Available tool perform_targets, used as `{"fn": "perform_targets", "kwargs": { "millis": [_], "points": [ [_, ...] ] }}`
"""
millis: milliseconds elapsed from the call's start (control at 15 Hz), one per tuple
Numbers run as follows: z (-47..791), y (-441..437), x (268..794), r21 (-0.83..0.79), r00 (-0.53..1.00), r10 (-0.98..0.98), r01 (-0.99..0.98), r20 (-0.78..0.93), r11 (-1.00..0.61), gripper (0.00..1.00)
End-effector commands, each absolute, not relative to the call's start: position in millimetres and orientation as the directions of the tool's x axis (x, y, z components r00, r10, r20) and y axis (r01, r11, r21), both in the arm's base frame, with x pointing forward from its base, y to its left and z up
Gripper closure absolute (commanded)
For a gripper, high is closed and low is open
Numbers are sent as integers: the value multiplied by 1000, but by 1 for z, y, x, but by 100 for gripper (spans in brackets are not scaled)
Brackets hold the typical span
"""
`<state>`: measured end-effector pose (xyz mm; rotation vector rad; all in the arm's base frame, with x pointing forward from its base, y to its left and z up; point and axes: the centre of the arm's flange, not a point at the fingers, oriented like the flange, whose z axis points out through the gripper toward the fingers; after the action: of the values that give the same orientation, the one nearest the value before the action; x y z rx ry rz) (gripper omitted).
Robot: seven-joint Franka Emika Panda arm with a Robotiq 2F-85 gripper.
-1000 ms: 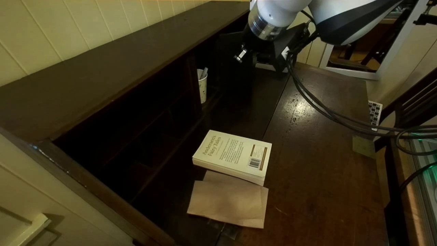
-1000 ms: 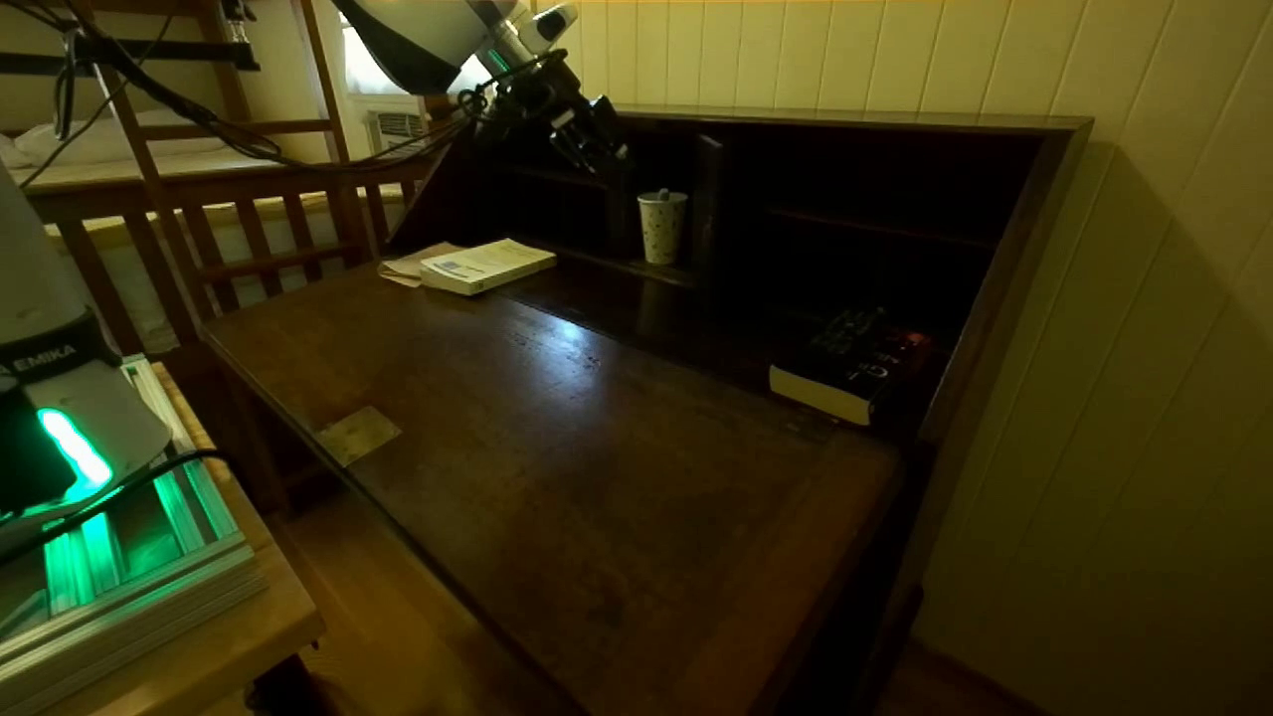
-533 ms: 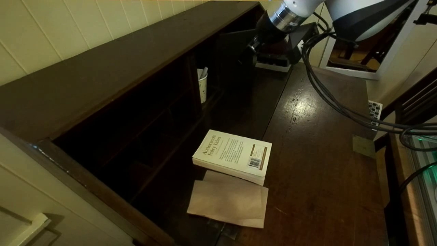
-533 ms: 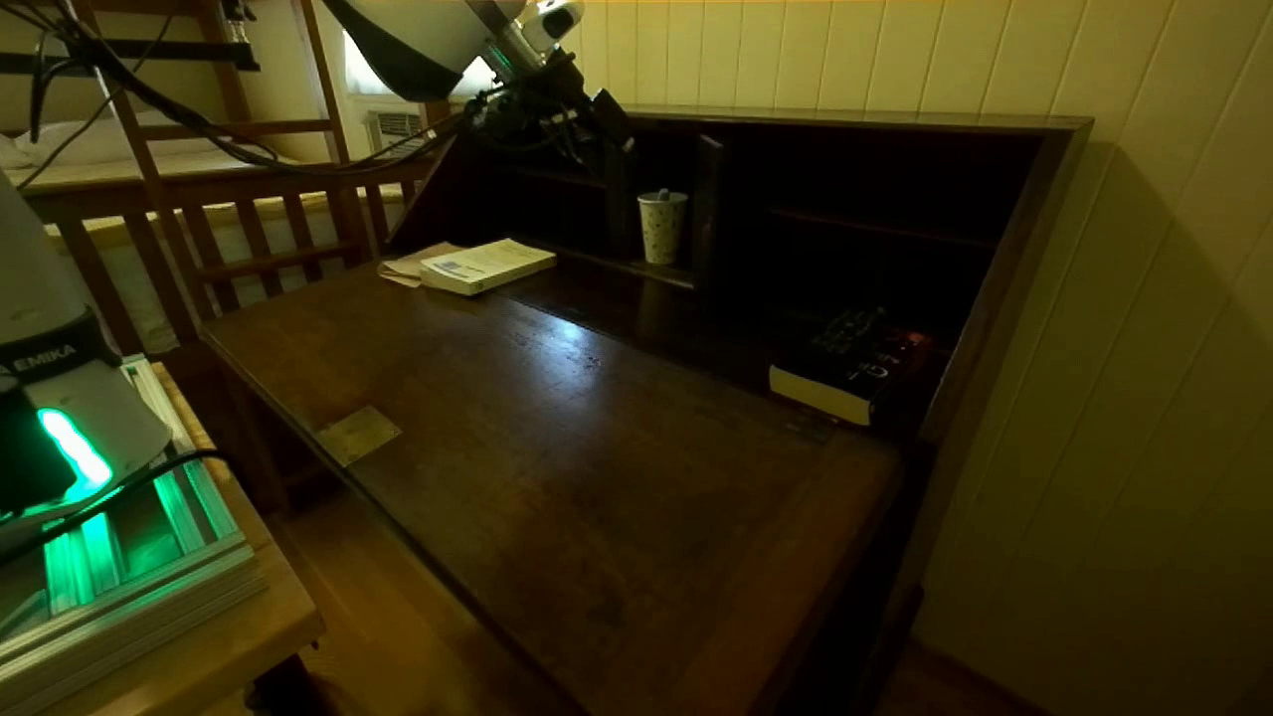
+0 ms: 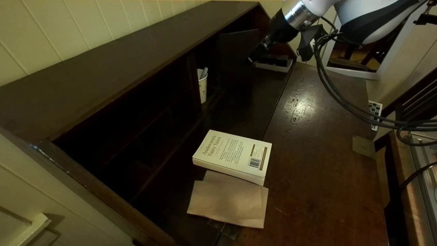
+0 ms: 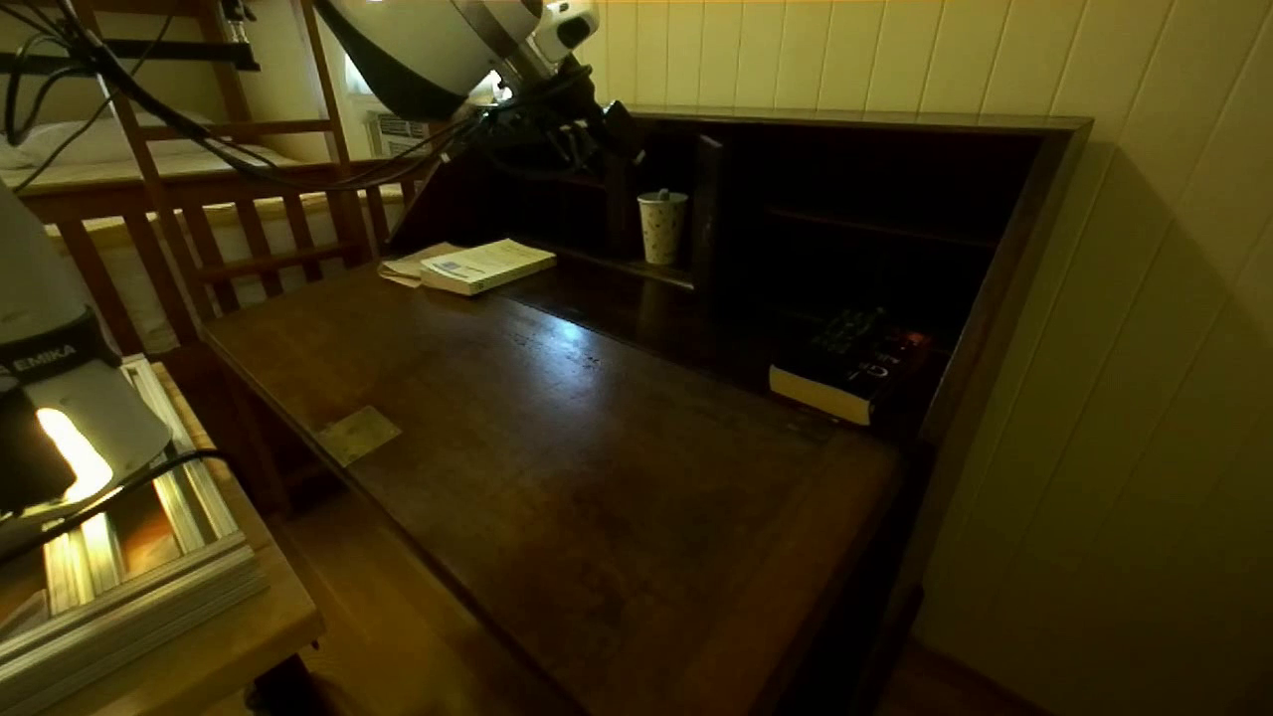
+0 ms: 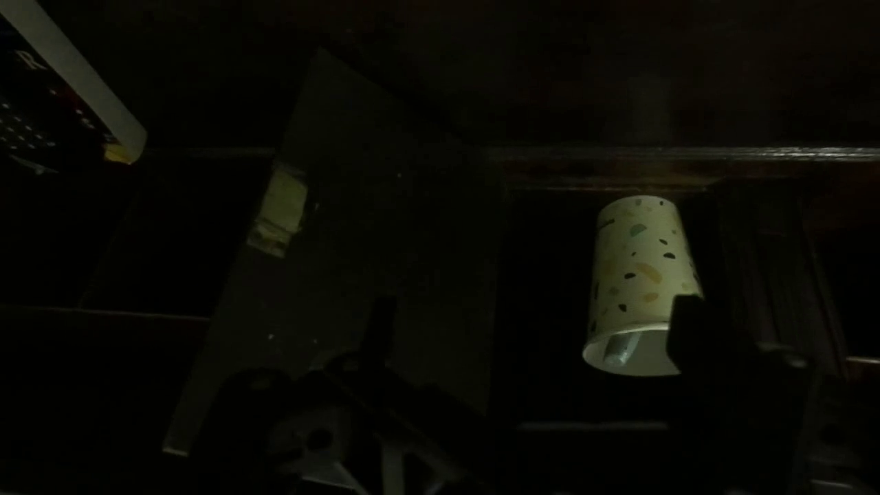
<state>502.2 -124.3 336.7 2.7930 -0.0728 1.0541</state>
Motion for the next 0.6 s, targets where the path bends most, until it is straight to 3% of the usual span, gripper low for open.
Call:
{"fn": "perform_targets", "kwargs": {
  "millis": [0,533],
  "points": [
    [352,-153,510,109,769,23,-60,639,-992,0],
    [318,-143,497,122,767,11,-87,641,-989,0]
  ]
}}
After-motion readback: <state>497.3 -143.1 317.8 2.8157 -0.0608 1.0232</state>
